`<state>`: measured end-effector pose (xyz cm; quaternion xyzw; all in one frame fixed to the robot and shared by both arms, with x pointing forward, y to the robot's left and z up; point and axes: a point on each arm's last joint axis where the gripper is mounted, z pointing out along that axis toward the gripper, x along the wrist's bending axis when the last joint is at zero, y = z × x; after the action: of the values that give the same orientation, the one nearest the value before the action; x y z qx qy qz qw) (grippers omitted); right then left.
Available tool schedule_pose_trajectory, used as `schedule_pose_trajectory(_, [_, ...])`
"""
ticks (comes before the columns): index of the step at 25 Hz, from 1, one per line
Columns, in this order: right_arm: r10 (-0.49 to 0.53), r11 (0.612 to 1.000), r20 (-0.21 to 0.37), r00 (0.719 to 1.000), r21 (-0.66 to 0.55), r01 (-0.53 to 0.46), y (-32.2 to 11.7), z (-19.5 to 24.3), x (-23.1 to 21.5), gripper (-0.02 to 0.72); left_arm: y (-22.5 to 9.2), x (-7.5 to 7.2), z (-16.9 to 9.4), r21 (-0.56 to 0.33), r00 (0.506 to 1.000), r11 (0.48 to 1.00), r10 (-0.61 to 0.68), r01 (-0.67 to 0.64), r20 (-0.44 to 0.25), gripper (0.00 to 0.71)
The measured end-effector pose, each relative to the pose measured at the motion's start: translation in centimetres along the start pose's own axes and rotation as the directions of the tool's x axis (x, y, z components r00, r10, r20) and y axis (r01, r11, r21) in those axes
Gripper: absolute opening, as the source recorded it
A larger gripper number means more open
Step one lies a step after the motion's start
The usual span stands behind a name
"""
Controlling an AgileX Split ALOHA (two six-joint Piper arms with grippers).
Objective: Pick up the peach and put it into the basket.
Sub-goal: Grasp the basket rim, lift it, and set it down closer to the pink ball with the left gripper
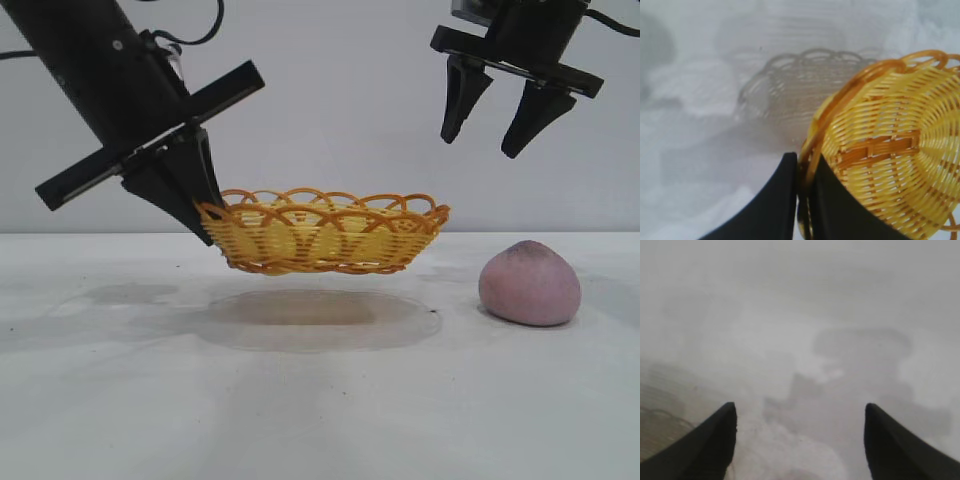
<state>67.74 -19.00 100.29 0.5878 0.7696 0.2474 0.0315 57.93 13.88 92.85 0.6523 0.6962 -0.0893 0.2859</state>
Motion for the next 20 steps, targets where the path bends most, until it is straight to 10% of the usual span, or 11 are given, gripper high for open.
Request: schedule_pose_trajectory(20, [0.005,1.0,-0.006,1.0,-0.001,-0.005,0.0,0.0,0.1,0.46,0.3,1.0,1.9,-0.041,0.996,0.995,-0.088,0.088,-0.006,0.0])
